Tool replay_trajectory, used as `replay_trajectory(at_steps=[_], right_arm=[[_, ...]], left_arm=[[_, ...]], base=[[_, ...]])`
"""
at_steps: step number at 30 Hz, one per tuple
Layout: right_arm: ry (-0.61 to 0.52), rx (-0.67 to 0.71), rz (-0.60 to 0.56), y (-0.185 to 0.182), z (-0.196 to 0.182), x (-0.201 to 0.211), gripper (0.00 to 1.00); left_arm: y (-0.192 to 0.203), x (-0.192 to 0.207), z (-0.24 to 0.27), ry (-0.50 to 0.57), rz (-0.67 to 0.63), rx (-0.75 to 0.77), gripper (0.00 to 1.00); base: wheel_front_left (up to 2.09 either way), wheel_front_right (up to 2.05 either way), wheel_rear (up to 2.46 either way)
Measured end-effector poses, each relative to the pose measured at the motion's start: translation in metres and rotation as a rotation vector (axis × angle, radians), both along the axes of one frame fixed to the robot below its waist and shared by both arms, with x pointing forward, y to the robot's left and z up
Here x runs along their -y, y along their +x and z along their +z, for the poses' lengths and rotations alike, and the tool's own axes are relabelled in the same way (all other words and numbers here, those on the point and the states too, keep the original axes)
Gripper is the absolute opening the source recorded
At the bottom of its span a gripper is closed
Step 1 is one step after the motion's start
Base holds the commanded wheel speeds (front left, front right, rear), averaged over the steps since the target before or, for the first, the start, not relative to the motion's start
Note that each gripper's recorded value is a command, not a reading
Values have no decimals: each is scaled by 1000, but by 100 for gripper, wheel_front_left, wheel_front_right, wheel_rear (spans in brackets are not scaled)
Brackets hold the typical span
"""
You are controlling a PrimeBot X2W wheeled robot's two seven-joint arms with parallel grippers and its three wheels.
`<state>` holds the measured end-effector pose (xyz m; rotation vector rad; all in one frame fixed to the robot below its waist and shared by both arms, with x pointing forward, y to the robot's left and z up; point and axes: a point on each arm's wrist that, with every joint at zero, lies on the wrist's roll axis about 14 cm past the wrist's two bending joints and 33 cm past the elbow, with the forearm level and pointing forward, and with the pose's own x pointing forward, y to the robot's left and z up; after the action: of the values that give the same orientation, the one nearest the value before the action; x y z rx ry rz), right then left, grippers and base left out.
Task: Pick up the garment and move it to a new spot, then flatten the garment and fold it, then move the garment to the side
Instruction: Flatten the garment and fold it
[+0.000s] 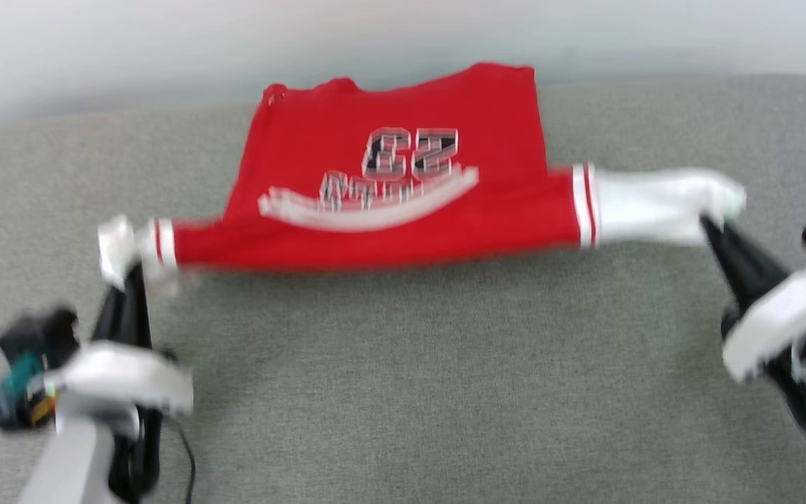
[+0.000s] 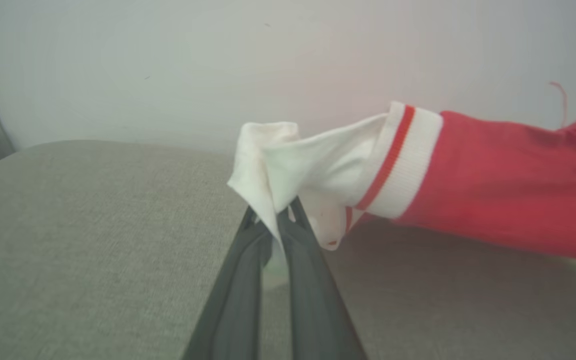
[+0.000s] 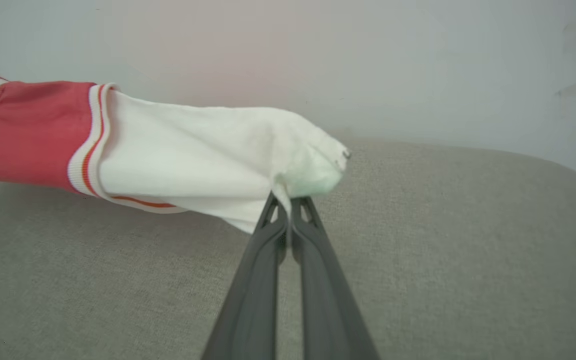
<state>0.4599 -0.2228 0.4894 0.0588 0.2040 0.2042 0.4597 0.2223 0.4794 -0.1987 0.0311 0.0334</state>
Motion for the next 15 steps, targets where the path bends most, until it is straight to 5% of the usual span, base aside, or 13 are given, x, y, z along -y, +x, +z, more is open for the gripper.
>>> replay_trajectory(at_steps=[15], right_arm=[[27, -401, -22, -164, -77, -16, 0]], left_arm=[[-141, -8, -38, 5, 76, -224, 0]], base=[[0, 0, 0]])
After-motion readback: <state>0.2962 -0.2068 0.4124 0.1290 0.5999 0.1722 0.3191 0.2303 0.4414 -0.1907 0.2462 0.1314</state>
